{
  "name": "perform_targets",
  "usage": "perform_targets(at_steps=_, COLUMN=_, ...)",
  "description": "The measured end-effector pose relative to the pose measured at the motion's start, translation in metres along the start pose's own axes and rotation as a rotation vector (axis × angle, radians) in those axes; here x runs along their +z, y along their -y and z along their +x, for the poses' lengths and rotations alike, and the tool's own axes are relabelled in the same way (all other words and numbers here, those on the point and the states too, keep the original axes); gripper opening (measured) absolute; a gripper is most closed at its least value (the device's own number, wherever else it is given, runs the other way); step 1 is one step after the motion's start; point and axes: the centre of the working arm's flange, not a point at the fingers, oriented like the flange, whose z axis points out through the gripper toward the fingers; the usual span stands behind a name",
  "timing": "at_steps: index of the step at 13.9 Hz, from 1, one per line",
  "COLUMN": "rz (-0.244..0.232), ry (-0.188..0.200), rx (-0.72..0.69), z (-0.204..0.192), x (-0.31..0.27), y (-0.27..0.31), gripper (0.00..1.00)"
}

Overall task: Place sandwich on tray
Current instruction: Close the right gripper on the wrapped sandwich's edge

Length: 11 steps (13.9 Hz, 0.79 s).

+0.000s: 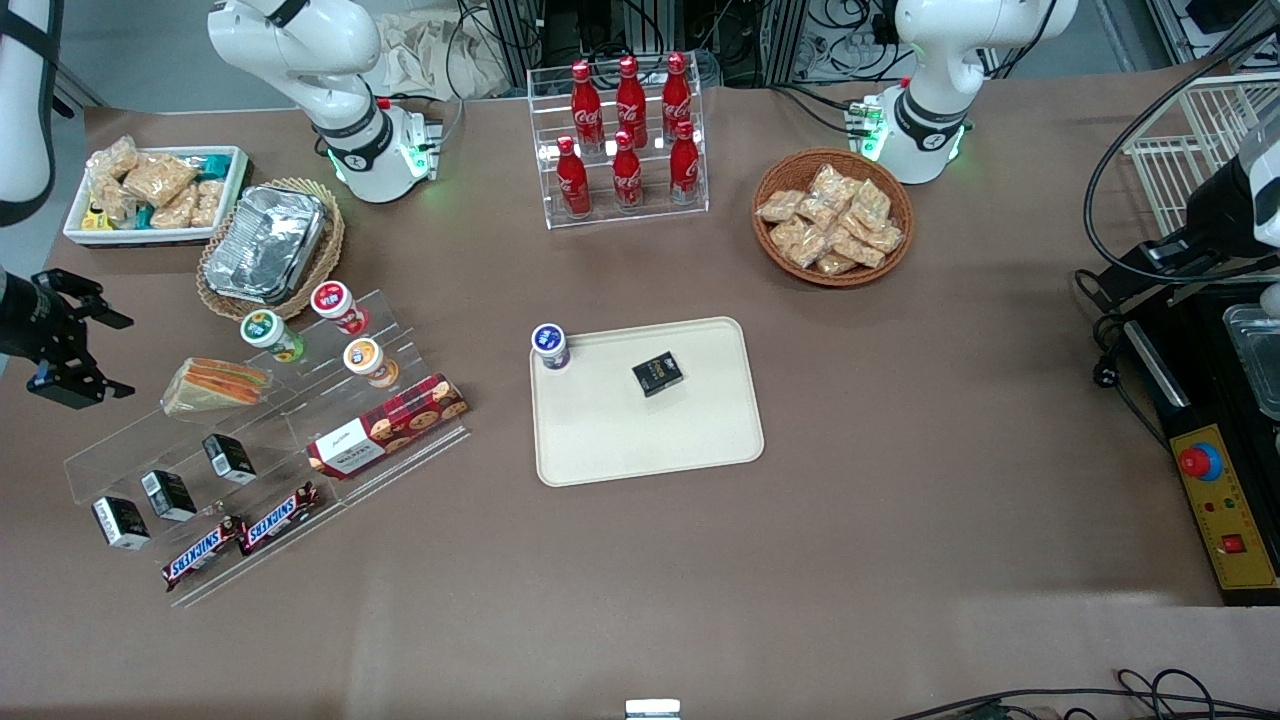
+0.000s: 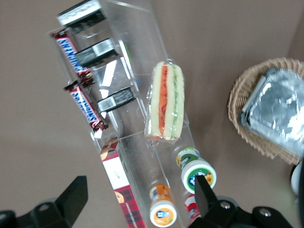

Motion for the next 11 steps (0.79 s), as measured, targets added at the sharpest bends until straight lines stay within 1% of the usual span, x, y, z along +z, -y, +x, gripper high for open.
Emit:
perform_targets(at_steps=2, rz=-0.031, ry=0.008, rx=0.091, z=0.002, x=0.018, y=0.003, gripper=1.0)
perform_targets(at_steps=4, rz=-0.062, ry=0.015, rx=0.14, z=0.003, x=0.041, y=0.003, gripper=1.0)
perform_targets(at_steps=11, rz=-0.136, ry=0.028, rx=0.187, z=0.019, x=0.102, y=0.004, gripper=0.97)
